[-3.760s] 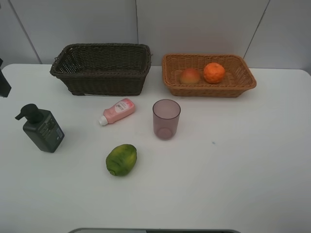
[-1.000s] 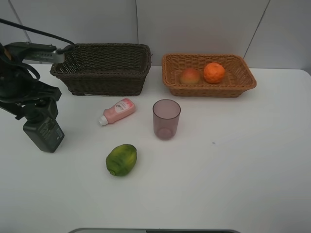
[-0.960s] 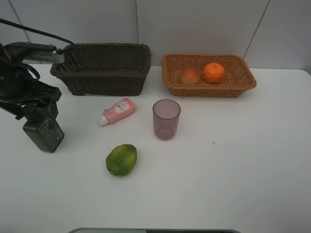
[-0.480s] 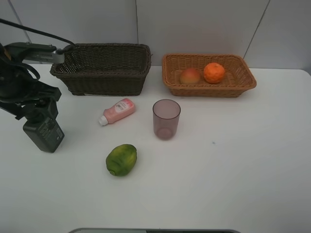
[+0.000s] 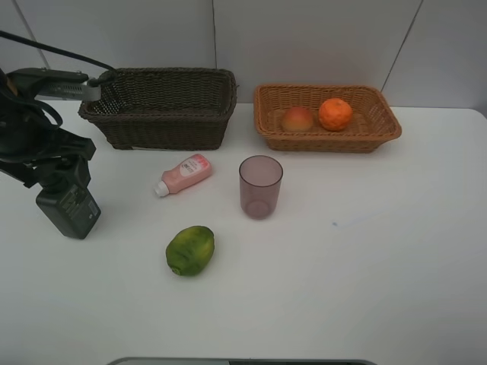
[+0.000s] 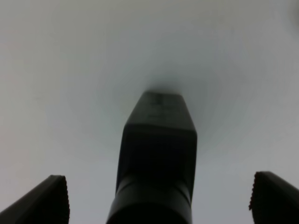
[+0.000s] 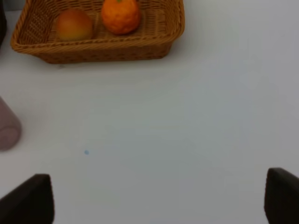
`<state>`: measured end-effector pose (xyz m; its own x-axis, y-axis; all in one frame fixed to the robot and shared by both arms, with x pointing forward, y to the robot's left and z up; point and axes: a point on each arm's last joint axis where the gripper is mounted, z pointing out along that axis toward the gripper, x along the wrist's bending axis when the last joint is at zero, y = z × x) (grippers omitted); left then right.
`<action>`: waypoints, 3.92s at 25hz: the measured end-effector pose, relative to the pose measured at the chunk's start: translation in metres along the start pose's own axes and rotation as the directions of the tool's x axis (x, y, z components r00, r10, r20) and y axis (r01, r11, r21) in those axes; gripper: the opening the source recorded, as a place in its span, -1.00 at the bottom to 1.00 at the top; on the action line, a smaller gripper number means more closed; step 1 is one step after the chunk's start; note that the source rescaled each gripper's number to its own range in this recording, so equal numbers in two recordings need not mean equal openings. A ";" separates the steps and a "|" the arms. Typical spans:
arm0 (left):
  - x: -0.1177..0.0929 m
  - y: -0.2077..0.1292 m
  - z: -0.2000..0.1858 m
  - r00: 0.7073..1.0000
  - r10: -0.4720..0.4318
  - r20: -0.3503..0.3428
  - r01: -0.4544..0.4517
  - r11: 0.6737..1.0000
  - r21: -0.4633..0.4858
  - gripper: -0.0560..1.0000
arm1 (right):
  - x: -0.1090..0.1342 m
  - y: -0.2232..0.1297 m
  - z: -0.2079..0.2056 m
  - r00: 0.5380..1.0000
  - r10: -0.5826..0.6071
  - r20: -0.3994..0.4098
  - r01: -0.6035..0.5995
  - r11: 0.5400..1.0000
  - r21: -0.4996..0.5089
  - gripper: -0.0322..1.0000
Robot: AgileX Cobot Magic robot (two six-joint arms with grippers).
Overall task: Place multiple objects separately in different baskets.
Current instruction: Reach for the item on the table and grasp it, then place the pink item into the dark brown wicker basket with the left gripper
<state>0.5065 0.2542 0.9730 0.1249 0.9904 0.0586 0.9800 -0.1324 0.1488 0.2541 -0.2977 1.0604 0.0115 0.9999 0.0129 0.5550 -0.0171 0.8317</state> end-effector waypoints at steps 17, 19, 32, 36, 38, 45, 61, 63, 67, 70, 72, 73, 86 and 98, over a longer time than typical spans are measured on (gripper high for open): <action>-0.001 -0.009 0.014 1.000 0.005 0.005 -0.004 1.000 -0.008 1.00 | 0.000 0.000 0.000 1.000 0.000 0.000 0.000 1.000 0.000 1.00; -0.001 -0.009 0.016 1.000 0.005 0.005 -0.005 1.000 0.000 1.00 | 0.000 0.000 0.000 1.000 0.000 0.000 0.000 1.000 0.000 1.00; -0.002 -0.008 0.023 1.000 0.004 0.004 -0.004 1.000 0.021 1.00 | 0.000 0.000 0.000 1.000 0.000 0.000 0.000 1.000 0.000 1.00; -0.002 -0.008 0.025 1.000 0.000 0.004 0.000 1.000 0.026 1.00 | 0.000 0.000 0.000 1.000 0.000 0.000 0.000 1.000 0.000 1.00; -0.002 -0.008 0.028 1.000 0.001 0.003 -0.001 0.999 0.034 1.00 | 0.000 0.000 0.000 1.000 0.000 0.000 0.000 1.000 0.000 1.00; -0.002 -0.008 0.032 1.000 0.002 0.003 -0.002 0.999 0.048 1.00 | 0.000 0.000 0.000 1.000 0.000 0.000 0.000 1.000 0.000 1.00; -0.002 -0.006 0.032 1.000 -0.002 0.005 0.001 0.999 0.033 0.93 | 0.000 0.000 0.000 1.000 0.000 0.000 0.000 1.000 0.000 1.00; -0.003 -0.007 0.032 1.000 -0.002 0.005 0.002 0.999 0.033 0.91 | 0.000 0.000 0.000 1.000 0.000 0.000 0.000 1.000 0.000 1.00; -0.003 -0.006 0.032 1.000 -0.003 0.006 0.003 1.000 0.030 0.70 | 0.000 0.000 0.000 1.000 0.000 0.000 0.000 1.000 0.000 1.00; -0.003 -0.006 0.033 1.000 -0.003 0.007 0.003 1.000 0.024 0.35 | 0.000 0.000 0.000 1.000 0.000 0.000 0.000 1.000 0.000 1.00; -0.002 -0.006 0.033 1.000 0.000 0.005 0.000 1.000 0.023 0.07 | 0.000 0.000 0.000 1.000 0.000 0.000 0.000 1.000 0.000 1.00; -0.002 -0.005 0.033 1.000 0.000 0.005 0.000 1.000 0.021 -0.01 | 0.000 0.000 0.000 1.000 0.000 0.000 0.000 1.000 0.000 1.00; -0.003 -0.005 0.033 1.000 0.000 0.006 0.000 1.000 0.011 -0.01 | 0.000 0.000 0.000 1.000 0.000 0.000 0.000 1.000 0.000 1.00; -0.003 -0.005 0.033 1.000 0.000 0.006 0.000 1.000 0.011 -0.01 | 0.000 0.000 0.000 1.000 0.000 0.000 0.000 1.000 0.000 1.00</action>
<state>0.5067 0.2535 0.9399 0.1255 0.9907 0.0522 0.9817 -0.1316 0.1379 0.2541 -0.2977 1.0604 0.0115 0.9999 0.0129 0.5550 -0.0171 0.8317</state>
